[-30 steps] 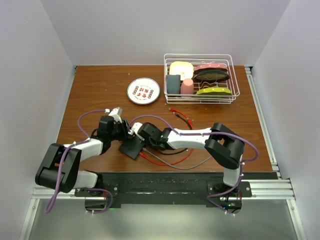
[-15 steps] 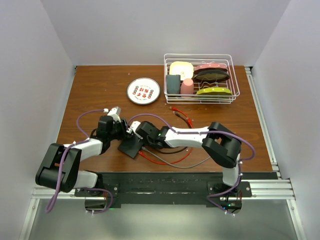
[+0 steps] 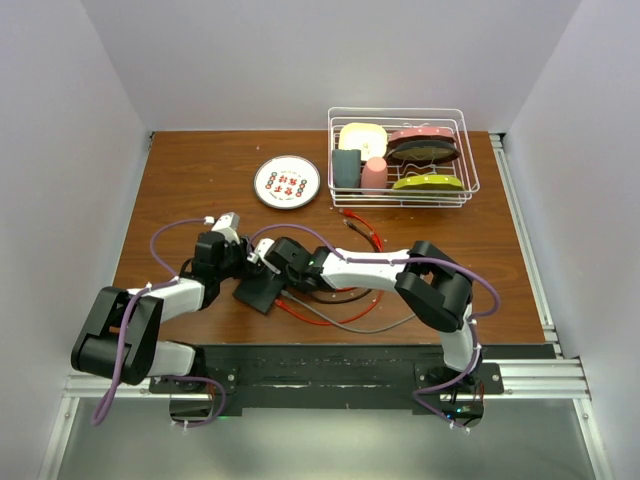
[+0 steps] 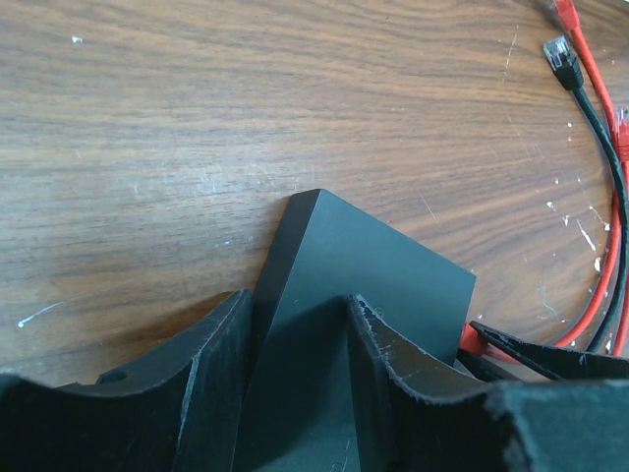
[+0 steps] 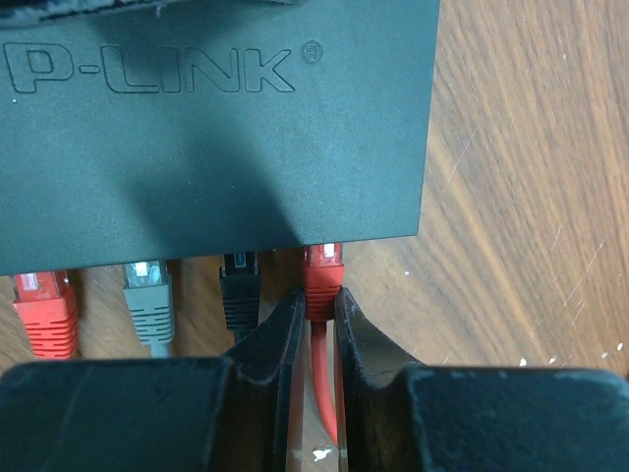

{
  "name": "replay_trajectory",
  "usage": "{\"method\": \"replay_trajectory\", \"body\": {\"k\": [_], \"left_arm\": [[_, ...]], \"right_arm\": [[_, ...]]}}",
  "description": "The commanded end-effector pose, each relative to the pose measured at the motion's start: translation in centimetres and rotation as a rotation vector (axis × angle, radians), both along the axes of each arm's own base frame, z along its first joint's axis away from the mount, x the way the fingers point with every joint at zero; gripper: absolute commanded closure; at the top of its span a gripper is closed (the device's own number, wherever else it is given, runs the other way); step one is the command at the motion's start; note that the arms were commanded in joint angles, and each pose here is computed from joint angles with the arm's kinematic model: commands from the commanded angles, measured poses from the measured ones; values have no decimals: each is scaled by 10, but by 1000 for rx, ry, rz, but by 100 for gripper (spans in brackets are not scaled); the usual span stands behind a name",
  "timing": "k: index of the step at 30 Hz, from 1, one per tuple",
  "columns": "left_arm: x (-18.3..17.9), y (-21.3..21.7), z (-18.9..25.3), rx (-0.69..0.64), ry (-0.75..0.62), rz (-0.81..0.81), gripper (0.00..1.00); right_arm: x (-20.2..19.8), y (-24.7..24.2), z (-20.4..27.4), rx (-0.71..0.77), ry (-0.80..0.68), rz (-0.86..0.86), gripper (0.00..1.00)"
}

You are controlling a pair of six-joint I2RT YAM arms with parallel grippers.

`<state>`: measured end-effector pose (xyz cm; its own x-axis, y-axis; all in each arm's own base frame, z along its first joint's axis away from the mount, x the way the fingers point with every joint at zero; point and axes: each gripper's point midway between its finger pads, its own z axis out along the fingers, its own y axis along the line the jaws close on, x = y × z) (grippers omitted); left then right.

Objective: Insert the plug into the switch port

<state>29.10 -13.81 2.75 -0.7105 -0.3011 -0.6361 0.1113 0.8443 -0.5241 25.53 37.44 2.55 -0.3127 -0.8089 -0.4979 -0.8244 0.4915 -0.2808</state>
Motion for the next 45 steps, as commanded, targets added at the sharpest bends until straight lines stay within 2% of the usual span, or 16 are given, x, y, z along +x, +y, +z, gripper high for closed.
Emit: {"method": "replay_trajectory", "body": {"k": [1, 7, 11, 19, 20, 22, 25, 28, 30, 32, 35, 37, 39, 41, 45], "left_arm": [[-59, -44, -14, -108, 166, -245, 78], [-62, -46, -18, -98, 181, -249, 78], [-58, -42, -19, -78, 184, -223, 77], [-44, -32, -15, -40, 171, -147, 69], [-42, -30, -13, -34, 166, -138, 67], [-35, -27, -9, -14, 150, -120, 62], [-23, -22, 0, 20, 126, -87, 50], [-12, -17, 12, 52, 103, -60, 39], [-5, -12, 21, 79, 89, -31, 25], [-1, -8, 32, 92, 65, -5, 11], [4, 3, 55, 124, 22, 50, 2], [12, 10, 79, 137, -37, 94, 0], [14, 17, 95, 159, -59, 127, 0], [10, 25, 110, 172, -81, 154, 0], [3, 35, 143, 166, -144, 203, 0]], "right_arm": [[19, 127, 101, 506, -162, 181, 100], [22, 128, 101, 493, -175, 181, 100], [26, 119, 94, 473, -179, 123, 100], [25, 85, 73, 412, -170, 17, 100], [23, 80, 71, 409, -164, -1, 97], [26, 71, 69, 393, -164, -33, 95], [28, 61, 64, 373, -165, -82, 90], [29, 50, 59, 327, -175, -115, 89], [30, 43, 58, 314, -176, -159, 89], [34, 35, 60, 298, -194, -195, 84], [37, 27, 63, 290, -199, -236, 74], [38, 20, 62, 273, -195, -263, 65], [39, 15, 62, 262, -194, -282, 60], [42, 9, 64, 260, -200, -309, 50], [44, -4, 70, 235, -215, -360, 38]]}}
